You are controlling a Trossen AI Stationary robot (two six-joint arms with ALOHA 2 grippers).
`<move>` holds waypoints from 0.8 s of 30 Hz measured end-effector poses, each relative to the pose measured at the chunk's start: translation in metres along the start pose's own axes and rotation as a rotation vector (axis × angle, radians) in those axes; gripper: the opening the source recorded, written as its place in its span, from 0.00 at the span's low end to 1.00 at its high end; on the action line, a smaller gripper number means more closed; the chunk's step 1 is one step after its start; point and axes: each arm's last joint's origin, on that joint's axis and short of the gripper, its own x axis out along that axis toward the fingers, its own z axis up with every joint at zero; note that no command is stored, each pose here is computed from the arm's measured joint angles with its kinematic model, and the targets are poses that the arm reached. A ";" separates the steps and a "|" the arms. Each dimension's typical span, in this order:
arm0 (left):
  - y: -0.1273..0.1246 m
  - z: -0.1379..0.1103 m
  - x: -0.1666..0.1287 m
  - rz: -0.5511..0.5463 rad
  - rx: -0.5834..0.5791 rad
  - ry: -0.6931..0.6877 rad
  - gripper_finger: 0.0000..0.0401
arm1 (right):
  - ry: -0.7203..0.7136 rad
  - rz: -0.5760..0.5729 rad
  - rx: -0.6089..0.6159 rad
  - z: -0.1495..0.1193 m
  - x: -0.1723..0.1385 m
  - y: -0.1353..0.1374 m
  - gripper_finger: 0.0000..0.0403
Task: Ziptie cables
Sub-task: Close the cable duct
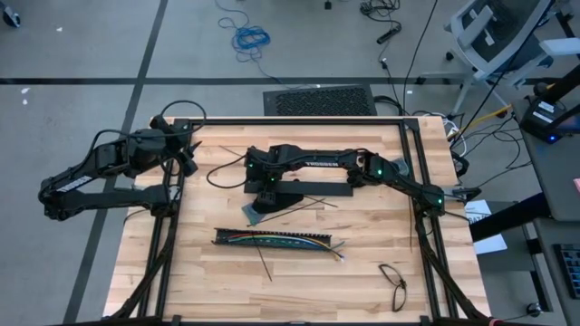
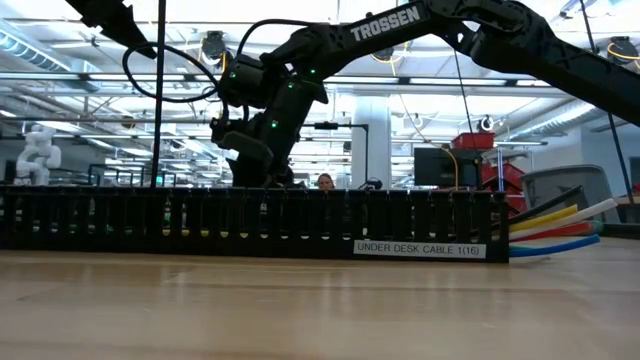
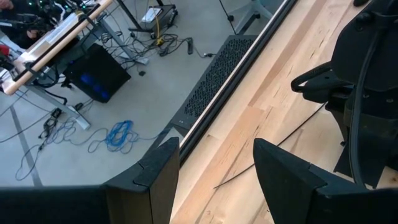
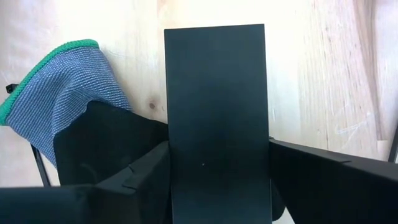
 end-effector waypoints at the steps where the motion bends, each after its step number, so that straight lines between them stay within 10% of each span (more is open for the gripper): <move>1: 0.000 0.000 0.000 0.000 0.000 0.000 0.50 | 0.000 0.000 0.000 0.000 0.000 0.000 0.58; 24: 0.000 0.000 0.000 0.000 0.000 0.000 0.50 | -0.013 0.000 -0.001 0.002 -0.008 -0.001 0.57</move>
